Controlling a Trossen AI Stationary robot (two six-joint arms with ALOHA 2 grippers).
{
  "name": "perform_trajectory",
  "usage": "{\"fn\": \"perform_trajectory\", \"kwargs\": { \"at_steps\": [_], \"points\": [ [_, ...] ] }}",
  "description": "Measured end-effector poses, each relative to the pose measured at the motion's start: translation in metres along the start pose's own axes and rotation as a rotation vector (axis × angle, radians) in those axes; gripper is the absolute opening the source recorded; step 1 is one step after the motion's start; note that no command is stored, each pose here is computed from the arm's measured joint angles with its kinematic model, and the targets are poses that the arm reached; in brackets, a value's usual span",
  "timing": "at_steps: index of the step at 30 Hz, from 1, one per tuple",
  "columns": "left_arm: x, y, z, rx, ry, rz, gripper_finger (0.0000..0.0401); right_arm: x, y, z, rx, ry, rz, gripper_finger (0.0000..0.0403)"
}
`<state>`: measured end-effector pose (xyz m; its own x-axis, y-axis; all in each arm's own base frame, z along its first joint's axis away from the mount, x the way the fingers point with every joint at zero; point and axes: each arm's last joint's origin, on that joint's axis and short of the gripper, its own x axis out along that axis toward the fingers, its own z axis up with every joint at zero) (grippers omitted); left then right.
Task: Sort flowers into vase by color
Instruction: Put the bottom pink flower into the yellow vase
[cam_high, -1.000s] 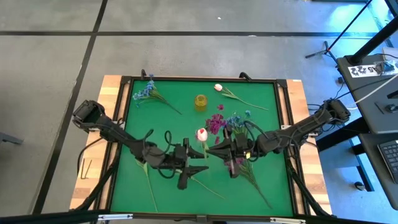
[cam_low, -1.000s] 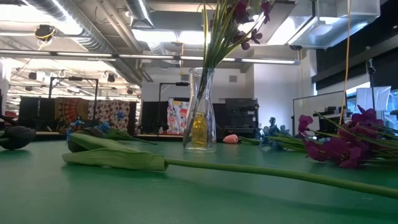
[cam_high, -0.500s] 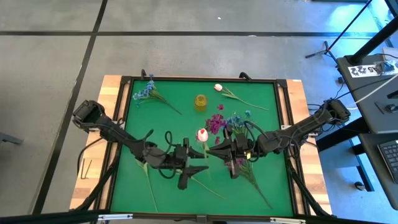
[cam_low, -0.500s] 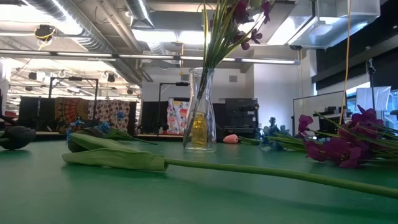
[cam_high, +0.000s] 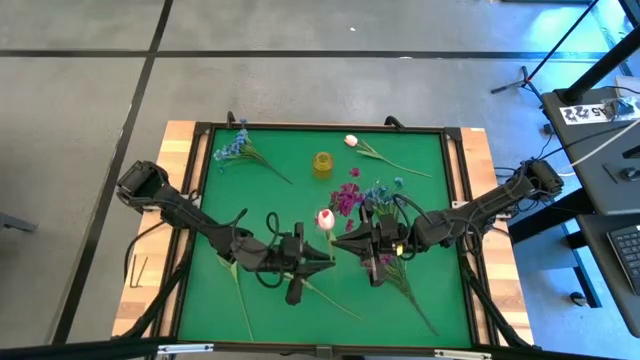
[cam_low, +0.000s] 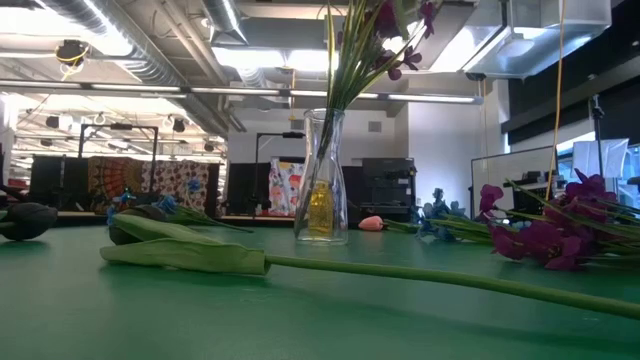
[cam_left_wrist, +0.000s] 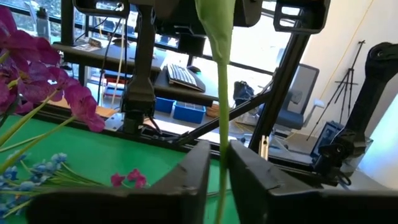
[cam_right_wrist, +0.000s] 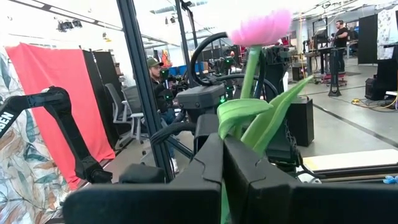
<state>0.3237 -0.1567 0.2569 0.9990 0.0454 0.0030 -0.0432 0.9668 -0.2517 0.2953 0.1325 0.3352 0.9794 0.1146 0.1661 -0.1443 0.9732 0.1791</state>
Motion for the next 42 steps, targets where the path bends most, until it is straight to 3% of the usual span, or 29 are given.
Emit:
{"fn": "perform_trajectory", "kwargs": {
  "at_steps": [3, 14, 19, 23, 28, 33, 39, 42],
  "points": [
    [0.000, 0.000, 0.000, 0.000, 0.004, 0.001, 0.0010, 0.000, 0.000, 0.000, 0.000, 0.001, 0.000, 0.0001],
    [-0.001, -0.002, -0.001, -0.001, 0.005, -0.005, 0.0002, -0.001, 0.000, -0.003, -0.014, 0.047, 0.021, 0.0007],
    [-0.006, -0.008, 0.002, -0.007, -0.004, -0.027, 0.0001, -0.003, 0.002, -0.002, -0.022, 0.074, 0.079, 0.0057],
    [-0.012, -0.013, 0.007, -0.014, -0.019, -0.023, 0.0001, -0.007, 0.005, 0.001, -0.038, 0.089, 0.226, 0.0118],
    [-0.023, -0.020, 0.018, 0.014, -0.049, -0.007, 0.0000, -0.020, 0.006, 0.014, -0.049, 0.131, 0.324, 0.0187],
    [-0.043, -0.026, 0.040, 0.069, -0.089, 0.025, 0.0000, -0.035, 0.006, 0.023, -0.090, 0.186, 0.380, 0.0215],
    [-0.066, -0.020, 0.064, 0.175, -0.090, 0.186, 0.0000, -0.050, 0.005, 0.029, -0.159, 0.241, 0.298, 0.0218],
    [-0.074, -0.011, 0.077, 0.225, -0.087, 0.267, 0.0000, -0.058, -0.001, 0.034, -0.219, 0.263, 0.194, 0.0218]
  ]
}}
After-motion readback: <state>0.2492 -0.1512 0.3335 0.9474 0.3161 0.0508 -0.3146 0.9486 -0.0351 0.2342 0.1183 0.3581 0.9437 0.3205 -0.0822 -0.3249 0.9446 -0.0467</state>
